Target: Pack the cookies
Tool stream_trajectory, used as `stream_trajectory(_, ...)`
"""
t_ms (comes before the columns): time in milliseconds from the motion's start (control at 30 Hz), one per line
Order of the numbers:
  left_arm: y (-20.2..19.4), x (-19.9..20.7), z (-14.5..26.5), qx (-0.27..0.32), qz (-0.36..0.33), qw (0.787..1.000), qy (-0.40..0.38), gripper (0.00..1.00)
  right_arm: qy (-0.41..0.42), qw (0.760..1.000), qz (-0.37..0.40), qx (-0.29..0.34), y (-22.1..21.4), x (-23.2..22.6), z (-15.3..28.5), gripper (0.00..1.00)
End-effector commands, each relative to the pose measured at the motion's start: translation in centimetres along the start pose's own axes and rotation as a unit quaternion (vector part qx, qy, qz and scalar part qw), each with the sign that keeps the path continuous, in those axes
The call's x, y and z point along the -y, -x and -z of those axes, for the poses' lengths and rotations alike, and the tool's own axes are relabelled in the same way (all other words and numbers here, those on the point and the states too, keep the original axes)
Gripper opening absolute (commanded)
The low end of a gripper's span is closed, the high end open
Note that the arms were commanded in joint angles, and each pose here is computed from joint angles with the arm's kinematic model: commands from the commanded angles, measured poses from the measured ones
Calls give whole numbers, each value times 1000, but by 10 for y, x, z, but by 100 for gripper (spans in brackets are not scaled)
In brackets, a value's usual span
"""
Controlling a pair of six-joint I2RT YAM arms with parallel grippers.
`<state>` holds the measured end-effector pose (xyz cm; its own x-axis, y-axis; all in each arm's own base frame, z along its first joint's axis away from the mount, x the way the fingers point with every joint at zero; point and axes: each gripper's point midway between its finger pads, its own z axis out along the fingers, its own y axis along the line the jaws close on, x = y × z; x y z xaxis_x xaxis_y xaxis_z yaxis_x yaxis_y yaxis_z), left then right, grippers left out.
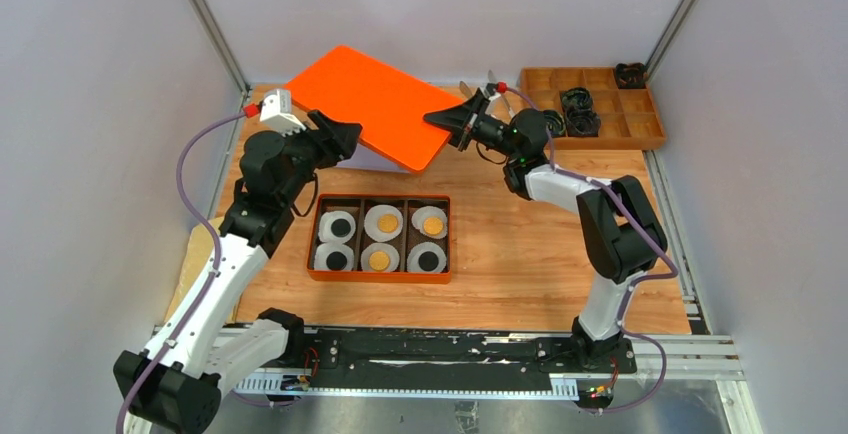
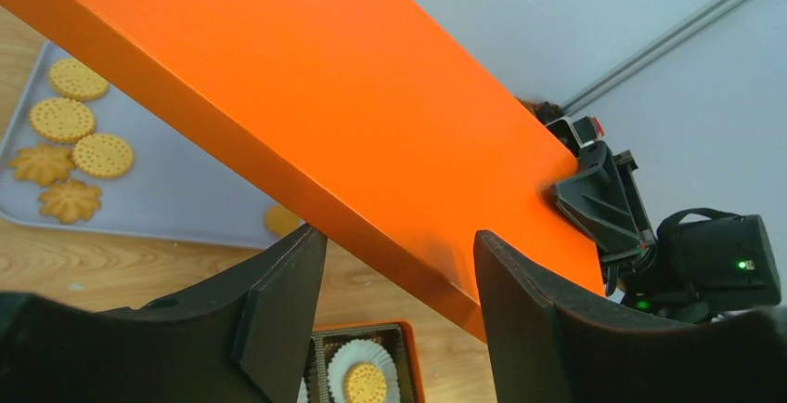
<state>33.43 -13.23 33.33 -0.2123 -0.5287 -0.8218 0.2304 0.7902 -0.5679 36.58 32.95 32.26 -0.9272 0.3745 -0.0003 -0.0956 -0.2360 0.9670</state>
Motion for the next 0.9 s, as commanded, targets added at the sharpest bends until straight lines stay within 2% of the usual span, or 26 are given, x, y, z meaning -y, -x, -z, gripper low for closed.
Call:
stream_trajectory(0,15,9,5,15,-20,1000,-8,65,-9,998,63,-23,-7,-24,9,0)
stream_trajectory(67,31,16,13,24,-35,999,-5,65,-67,995,66,-15,2,-9,19,0)
stream_trajectory(200,79,38,40,47,-62,997,5,69,-174,976,133,-8,12,16,47,0)
stream_trajectory(333,106,57,60,51,-71,996,0,74,-210,966,149,-4,21,23,73,0)
stream_trajectory(400,113,55,65,48,-77,996,19,76,-222,963,153,-27,17,27,80,0)
stream_trajectory(567,93,15,50,6,-104,989,107,74,-212,962,145,-94,-8,28,87,0)
stream_trajectory(767,45,-20,26,-8,-100,987,122,66,-177,960,150,-155,-38,18,93,0)
stream_trajectory(867,34,-33,23,-14,-105,985,137,62,-164,960,145,-177,-50,19,90,0)
